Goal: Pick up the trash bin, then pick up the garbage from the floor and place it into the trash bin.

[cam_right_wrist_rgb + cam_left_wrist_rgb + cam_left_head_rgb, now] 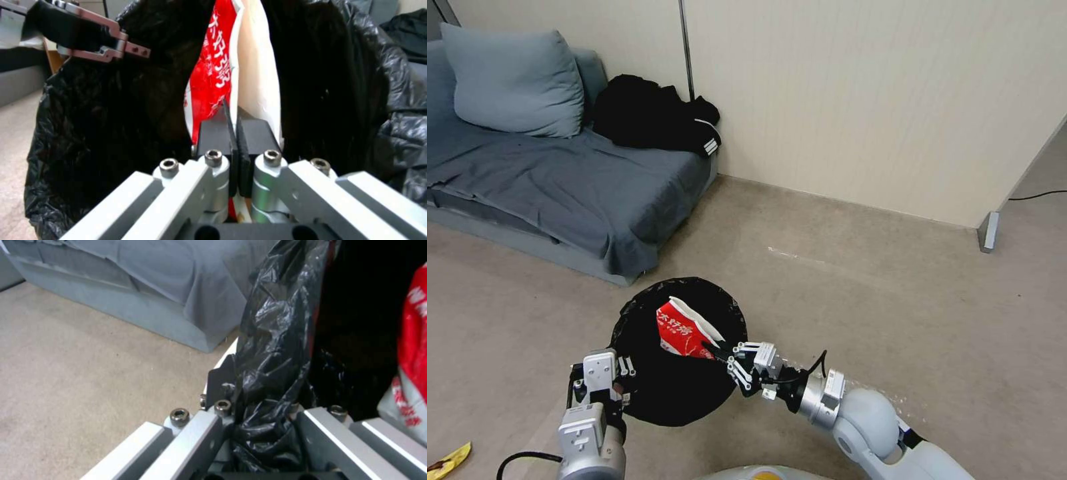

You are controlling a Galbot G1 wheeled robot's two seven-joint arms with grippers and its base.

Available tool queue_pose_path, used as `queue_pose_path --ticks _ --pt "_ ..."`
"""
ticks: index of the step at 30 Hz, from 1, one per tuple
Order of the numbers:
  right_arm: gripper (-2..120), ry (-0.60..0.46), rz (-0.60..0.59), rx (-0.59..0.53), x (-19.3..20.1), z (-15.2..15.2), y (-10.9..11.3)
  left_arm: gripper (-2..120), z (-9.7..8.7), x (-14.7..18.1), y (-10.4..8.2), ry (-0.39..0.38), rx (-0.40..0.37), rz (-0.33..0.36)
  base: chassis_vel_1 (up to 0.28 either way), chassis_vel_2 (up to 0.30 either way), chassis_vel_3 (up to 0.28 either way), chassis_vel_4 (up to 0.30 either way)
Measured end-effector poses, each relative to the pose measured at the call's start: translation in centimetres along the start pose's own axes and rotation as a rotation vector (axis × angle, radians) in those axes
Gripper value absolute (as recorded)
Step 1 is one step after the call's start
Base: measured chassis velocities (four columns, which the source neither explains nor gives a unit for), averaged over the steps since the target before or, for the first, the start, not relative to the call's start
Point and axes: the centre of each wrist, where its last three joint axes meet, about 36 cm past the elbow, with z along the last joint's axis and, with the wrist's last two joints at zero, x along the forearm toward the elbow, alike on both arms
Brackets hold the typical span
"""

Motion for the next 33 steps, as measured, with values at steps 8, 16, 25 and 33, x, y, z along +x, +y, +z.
queue_pose_path --ticks 8,16,25,33 --pt "28 -0.015 -0.023 0.000 -1.5 0.7 1.0 1 -0.1 0.2 0.0 0.001 -0.006 -0.007 0.000 0.000 0.000 0.000" --pt "57 -0.017 -0.033 0.004 -1.8 0.6 1.1 1 -0.1 0.3 0.1 0.003 -0.006 -0.013 0.000 0.000 0.000 0.000" --pt "89 -0.078 -0.025 0.053 -1.7 -1.8 1.1 1 -0.2 0.2 0.1 -0.002 -0.007 -0.014 0.000 0.000 0.000 0.000" --pt "111 -0.194 -0.001 0.121 -0.9 -6.9 1.0 1 0.2 -0.2 0.1 0.003 -0.012 -0.018 0.000 0.000 0.000 0.000"
